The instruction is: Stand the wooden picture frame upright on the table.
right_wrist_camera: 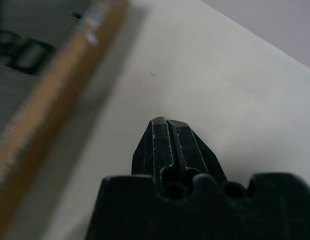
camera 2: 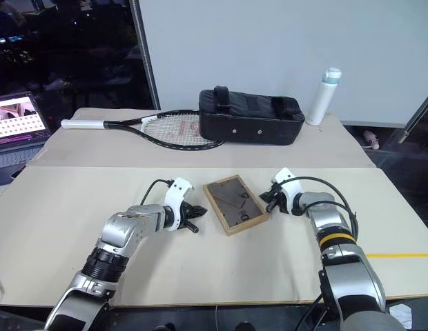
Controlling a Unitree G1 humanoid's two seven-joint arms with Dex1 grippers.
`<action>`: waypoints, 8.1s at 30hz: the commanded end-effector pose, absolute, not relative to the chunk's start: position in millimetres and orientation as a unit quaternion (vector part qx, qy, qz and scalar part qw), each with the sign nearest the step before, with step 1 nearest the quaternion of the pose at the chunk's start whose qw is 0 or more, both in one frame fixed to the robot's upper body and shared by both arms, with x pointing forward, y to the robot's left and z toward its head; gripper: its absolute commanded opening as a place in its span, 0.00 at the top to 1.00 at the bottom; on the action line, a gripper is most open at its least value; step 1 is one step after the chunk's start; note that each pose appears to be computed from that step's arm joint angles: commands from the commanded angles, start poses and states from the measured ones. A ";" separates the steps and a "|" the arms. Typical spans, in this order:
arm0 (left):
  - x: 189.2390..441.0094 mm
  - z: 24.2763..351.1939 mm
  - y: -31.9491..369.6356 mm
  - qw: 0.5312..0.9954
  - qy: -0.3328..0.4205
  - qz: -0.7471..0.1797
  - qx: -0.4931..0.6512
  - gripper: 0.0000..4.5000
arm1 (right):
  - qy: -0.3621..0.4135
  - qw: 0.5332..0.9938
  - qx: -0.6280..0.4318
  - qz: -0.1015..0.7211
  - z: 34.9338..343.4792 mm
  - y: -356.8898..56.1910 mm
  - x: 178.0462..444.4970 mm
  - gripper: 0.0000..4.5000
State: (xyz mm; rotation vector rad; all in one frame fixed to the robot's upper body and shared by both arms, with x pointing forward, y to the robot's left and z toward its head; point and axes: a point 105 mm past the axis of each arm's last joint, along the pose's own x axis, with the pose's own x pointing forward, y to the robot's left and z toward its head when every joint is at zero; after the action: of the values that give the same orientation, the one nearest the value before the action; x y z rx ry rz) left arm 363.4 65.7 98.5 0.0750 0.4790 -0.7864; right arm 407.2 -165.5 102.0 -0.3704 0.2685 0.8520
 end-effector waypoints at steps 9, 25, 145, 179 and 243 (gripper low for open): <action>296.3 48.4 85.4 0.813 0.358 -0.453 0.072 0.98 | 0.153 0.849 -0.163 0.478 82.1 -121.4 331.7 1.00; 297.6 61.9 202.7 0.854 0.328 -0.369 0.162 0.98 | 0.183 0.862 -0.169 0.441 95.6 -149.6 312.7 1.00; 317.5 189.5 77.4 0.581 0.404 -0.593 -0.385 0.74 | -0.089 0.787 -0.454 0.407 197.3 -178.5 343.8 0.34; 288.4 211.2 92.4 0.603 0.334 -0.660 -0.297 0.63 | -0.384 0.644 -0.588 0.304 236.0 -137.8 326.3 0.72; 343.0 182.9 139.5 0.863 0.008 -0.499 0.077 0.00 | 0.169 0.918 0.017 0.358 123.3 -251.1 278.2 0.01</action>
State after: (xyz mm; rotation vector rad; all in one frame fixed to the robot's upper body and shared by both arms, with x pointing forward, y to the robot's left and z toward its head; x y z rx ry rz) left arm 343.6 131.5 178.5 0.1816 0.0378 -1.0689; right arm 284.5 -242.5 94.2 0.1216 0.4569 0.6934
